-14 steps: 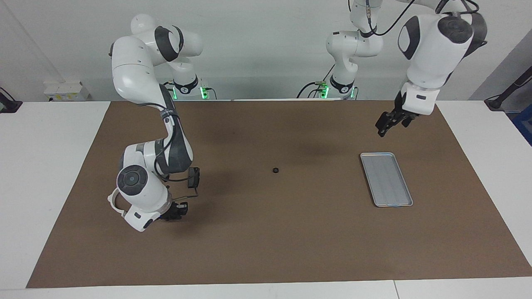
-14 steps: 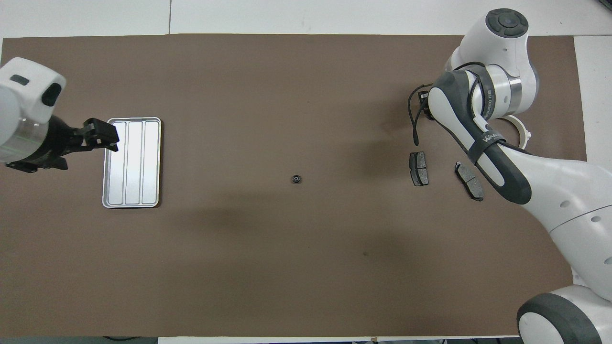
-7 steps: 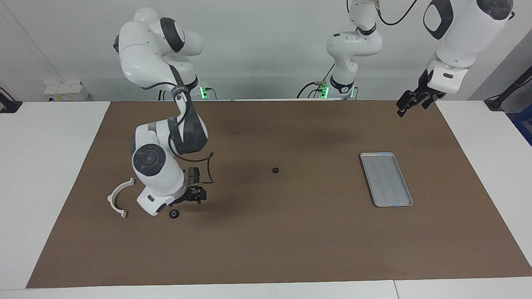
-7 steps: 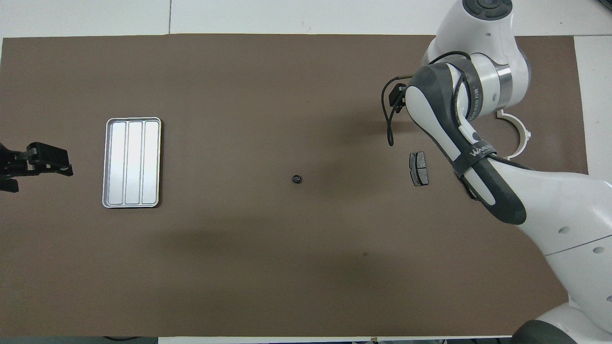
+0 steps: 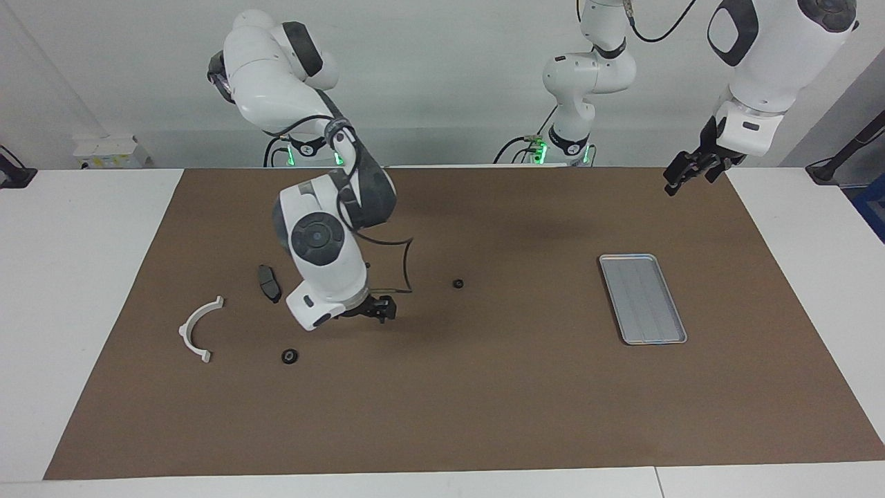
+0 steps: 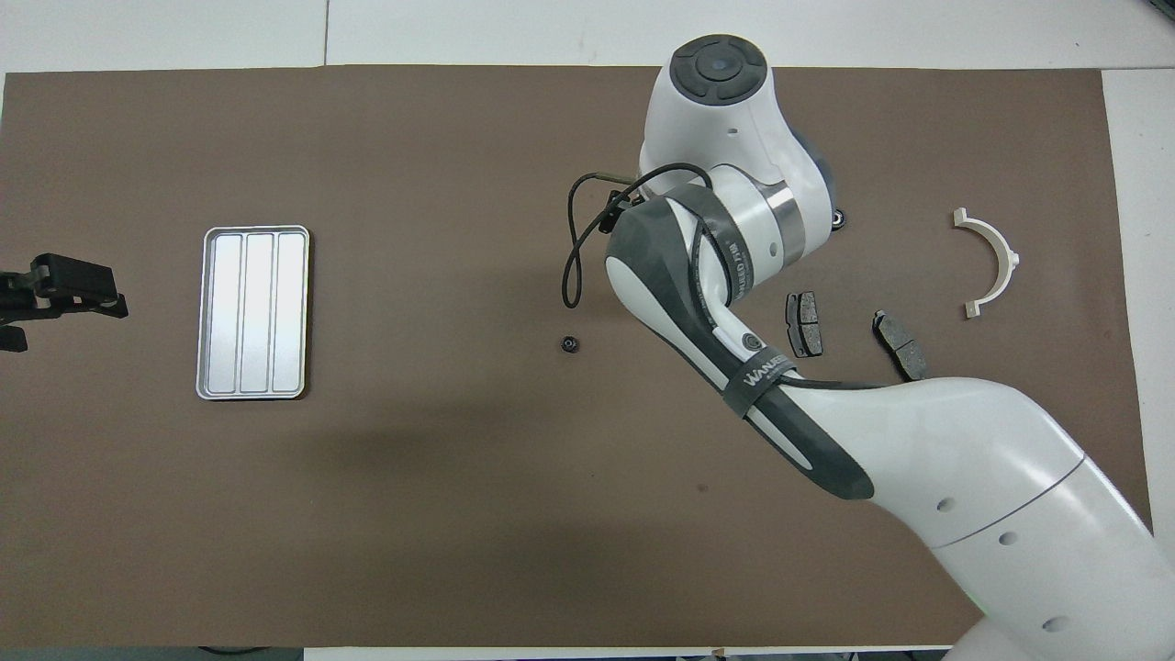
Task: Place bearing gear from tray to pile
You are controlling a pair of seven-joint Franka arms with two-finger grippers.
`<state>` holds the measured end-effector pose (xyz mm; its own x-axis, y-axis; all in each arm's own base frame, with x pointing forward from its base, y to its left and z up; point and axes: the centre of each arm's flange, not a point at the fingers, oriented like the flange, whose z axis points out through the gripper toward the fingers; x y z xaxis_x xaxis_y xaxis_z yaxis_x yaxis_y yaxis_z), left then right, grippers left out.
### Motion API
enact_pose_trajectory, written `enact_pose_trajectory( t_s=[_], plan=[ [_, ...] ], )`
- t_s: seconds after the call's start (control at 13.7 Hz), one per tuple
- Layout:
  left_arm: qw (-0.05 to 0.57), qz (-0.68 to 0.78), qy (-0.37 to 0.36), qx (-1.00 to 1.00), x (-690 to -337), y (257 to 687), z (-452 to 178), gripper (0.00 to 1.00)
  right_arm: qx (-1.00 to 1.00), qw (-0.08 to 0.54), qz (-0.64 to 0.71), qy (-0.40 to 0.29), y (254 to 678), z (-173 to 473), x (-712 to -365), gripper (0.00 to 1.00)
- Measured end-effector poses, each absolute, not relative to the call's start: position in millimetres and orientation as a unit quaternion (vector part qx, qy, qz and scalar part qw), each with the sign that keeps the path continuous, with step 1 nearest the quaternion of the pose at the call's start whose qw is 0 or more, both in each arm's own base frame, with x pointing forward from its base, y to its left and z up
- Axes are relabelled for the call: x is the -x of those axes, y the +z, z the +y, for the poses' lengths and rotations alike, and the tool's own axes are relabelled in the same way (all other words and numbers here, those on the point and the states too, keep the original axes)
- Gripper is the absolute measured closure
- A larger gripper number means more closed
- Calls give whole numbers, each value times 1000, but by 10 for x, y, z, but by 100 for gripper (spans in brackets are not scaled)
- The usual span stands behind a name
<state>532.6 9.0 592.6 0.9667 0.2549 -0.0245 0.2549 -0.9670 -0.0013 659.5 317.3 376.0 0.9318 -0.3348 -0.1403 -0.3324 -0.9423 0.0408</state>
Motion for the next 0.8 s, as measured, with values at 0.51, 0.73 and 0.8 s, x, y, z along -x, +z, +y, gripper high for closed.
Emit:
enact_pose_trajectory(
  t_s=[0.51,0.73,0.8],
  plan=[
    [4,106,-36,-994,-5584,5626,57,0,-971,11,-216,-102,3206,3704,-6378,0],
    [6,68,-29,-997,-5532,5741,17,0,-975,9,-196,-101,3194,4082,-6159,0],
    [7,59,-27,-998,-5512,5776,6,0,-976,10,-191,-101,3178,4177,-6090,0]
  ],
)
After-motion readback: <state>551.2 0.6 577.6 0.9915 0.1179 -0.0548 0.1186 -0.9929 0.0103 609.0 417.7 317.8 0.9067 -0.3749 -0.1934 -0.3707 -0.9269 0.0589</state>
